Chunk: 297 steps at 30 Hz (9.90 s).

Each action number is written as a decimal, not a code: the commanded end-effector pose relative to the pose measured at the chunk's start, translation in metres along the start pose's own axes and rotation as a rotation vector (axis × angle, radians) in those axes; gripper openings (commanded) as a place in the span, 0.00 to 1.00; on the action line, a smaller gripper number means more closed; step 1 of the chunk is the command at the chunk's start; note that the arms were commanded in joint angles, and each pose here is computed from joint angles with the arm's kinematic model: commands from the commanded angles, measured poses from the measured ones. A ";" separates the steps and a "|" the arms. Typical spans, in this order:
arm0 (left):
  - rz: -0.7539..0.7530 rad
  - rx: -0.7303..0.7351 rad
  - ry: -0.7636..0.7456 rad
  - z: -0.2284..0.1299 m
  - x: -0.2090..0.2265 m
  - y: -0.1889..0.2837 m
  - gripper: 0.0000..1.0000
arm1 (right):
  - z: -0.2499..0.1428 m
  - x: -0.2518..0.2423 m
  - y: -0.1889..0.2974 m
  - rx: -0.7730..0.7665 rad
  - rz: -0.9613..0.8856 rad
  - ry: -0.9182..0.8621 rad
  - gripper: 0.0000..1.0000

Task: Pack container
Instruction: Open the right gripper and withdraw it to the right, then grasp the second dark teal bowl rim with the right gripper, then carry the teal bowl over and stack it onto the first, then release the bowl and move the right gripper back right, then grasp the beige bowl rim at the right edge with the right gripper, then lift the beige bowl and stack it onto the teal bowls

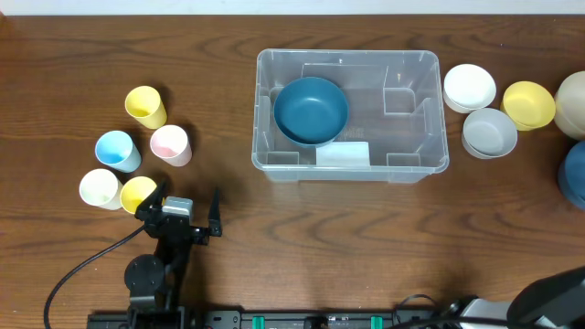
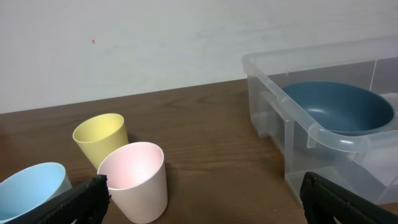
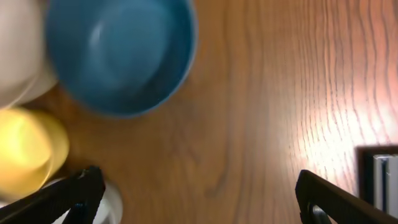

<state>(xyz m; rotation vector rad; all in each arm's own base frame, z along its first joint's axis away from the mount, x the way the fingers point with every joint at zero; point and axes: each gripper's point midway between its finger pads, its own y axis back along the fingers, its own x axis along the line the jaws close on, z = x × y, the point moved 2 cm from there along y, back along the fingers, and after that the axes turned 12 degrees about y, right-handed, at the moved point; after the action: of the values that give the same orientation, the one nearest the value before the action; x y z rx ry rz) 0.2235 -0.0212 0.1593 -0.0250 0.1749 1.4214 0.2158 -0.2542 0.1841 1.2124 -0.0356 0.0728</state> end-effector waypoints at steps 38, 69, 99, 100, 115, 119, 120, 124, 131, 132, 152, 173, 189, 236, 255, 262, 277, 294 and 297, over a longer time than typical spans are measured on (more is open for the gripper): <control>-0.004 0.045 0.003 -0.014 0.001 -0.001 0.98 | 0.016 -0.024 -0.147 0.056 -0.030 0.058 0.53; -0.004 0.045 0.004 -0.014 0.001 -0.001 0.98 | 0.038 0.073 0.151 -0.166 0.884 0.195 0.01; -0.004 0.045 0.004 -0.014 0.001 -0.001 0.98 | -0.396 0.246 0.135 0.278 0.987 1.127 0.01; -0.004 0.045 0.004 -0.014 0.001 -0.001 0.98 | -0.403 0.245 0.129 0.303 0.976 1.139 0.01; -0.004 0.045 0.003 -0.014 0.001 -0.001 0.98 | -0.431 0.232 0.087 0.373 0.839 1.188 0.02; -0.004 0.045 0.004 -0.014 0.001 -0.001 0.98 | -0.433 0.231 0.088 0.375 0.837 1.193 0.04; -0.004 0.045 0.004 -0.014 0.001 -0.001 0.98 | -0.434 0.230 0.088 0.376 0.837 1.195 0.06; -0.004 0.045 0.004 -0.014 0.001 -0.001 0.98 | -0.437 0.229 0.089 0.374 0.841 1.210 0.27; -0.004 0.045 0.004 -0.014 0.001 -0.001 0.98 | -0.437 0.230 0.090 0.350 0.850 1.241 0.61; -0.004 0.045 0.004 -0.014 0.001 -0.001 0.98 | -0.436 0.231 0.092 0.343 0.857 1.243 0.61; -0.004 0.045 0.004 -0.014 0.001 -0.001 0.98 | -0.068 0.204 0.183 -0.370 0.504 0.632 0.99; -0.004 0.045 0.004 -0.014 0.001 -0.001 0.98 | 0.054 0.133 -0.078 0.072 0.171 0.325 0.99; -0.004 0.045 0.003 -0.014 0.001 -0.001 0.98 | 0.068 0.124 -0.137 0.078 0.124 0.281 0.99; -0.004 0.045 0.003 -0.014 0.001 -0.001 0.98 | 0.120 0.085 -0.012 -0.080 0.181 -0.003 0.01; -0.004 0.045 0.004 -0.014 0.001 -0.001 0.98 | -0.206 0.268 0.229 -0.104 0.999 1.144 0.01; -0.004 0.045 0.004 -0.014 0.001 -0.001 0.98 | -0.328 0.272 0.186 0.105 0.918 1.385 0.01; -0.004 0.045 0.003 -0.014 0.001 -0.001 0.97 | -0.416 0.247 0.107 0.319 0.679 1.571 0.01; -0.004 0.045 0.004 -0.014 0.001 -0.001 0.98 | -0.432 0.241 0.111 0.326 0.686 1.609 0.43; -0.004 0.045 0.004 -0.014 0.001 -0.001 0.98 | -0.435 0.239 0.112 0.327 0.688 1.618 0.73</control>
<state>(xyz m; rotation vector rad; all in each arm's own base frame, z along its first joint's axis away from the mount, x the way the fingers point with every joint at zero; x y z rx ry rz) 0.2235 -0.0211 0.1593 -0.0250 0.1749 1.4218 0.4458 0.1933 0.1527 1.1131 0.9822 1.6515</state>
